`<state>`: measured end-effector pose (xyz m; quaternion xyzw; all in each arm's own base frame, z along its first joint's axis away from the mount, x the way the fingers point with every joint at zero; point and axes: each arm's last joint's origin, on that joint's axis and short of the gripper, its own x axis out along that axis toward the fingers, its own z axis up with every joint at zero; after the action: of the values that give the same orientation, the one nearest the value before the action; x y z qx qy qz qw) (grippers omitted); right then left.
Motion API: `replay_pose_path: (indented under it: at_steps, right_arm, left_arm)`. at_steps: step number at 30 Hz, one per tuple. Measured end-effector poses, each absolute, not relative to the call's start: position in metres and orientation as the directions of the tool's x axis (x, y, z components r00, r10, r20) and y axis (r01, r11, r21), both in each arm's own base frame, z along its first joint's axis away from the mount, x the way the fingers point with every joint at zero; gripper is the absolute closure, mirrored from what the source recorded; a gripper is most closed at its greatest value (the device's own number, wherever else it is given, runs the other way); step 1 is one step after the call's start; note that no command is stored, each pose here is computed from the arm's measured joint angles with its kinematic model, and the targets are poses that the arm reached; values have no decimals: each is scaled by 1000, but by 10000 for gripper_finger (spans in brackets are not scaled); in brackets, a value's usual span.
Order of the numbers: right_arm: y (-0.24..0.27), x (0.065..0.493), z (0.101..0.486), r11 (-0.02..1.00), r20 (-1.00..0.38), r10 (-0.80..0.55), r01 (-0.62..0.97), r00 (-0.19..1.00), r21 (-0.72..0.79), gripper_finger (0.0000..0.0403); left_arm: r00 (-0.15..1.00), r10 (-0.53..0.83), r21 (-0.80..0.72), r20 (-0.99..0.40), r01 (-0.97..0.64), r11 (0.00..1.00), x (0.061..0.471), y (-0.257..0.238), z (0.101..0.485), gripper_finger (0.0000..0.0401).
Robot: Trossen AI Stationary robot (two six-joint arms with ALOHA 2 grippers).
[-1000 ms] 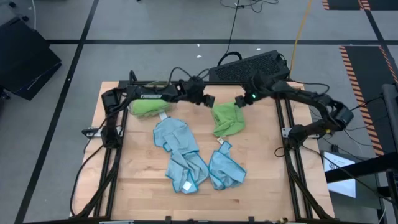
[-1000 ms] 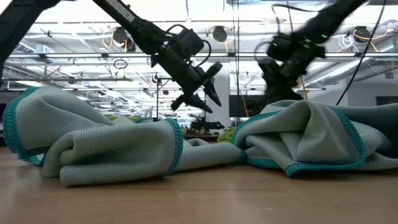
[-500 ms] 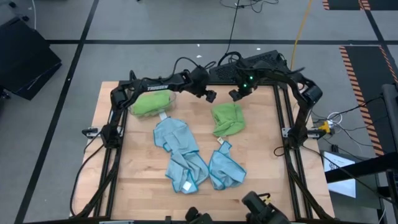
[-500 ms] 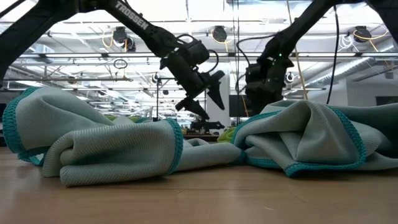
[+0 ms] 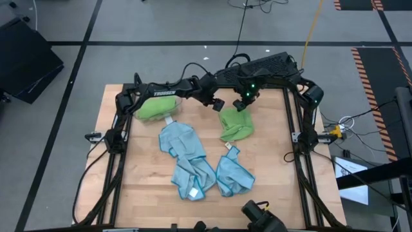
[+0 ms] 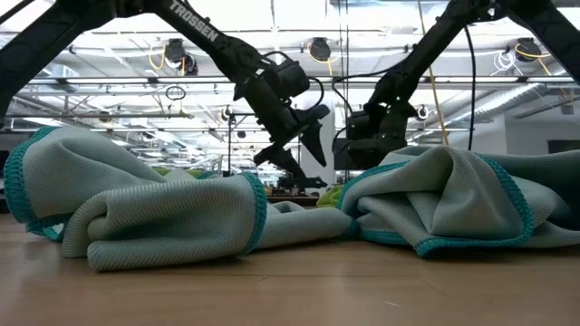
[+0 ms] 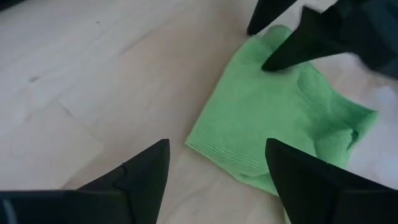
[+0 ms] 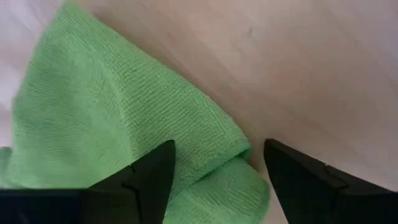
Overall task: Fold microfiber towels
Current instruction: Fold the green microfiber cloth
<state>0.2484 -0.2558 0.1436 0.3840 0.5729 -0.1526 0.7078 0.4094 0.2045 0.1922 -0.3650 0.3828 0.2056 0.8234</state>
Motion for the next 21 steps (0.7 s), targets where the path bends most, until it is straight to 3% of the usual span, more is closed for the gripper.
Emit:
replay_pose_path:
  at_steps: [7, 15, 21]
  right_arm:
    - [-243, 248, 136, 686, -949, 222, 657, 222, 314, 226]
    - [-231, 241, 124, 648, -933, 250, 671, 258, 359, 384]
    - [-228, 239, 156, 663, -905, 212, 627, 368, 410, 396]
  left_arm:
    - [619, 69, -421, -782, -607, 674, 413, 205, 210, 137]
    - [610, 50, -398, -790, -575, 715, 407, 214, 213, 137]
    - [602, 18, -415, -798, -571, 708, 399, 224, 211, 137]
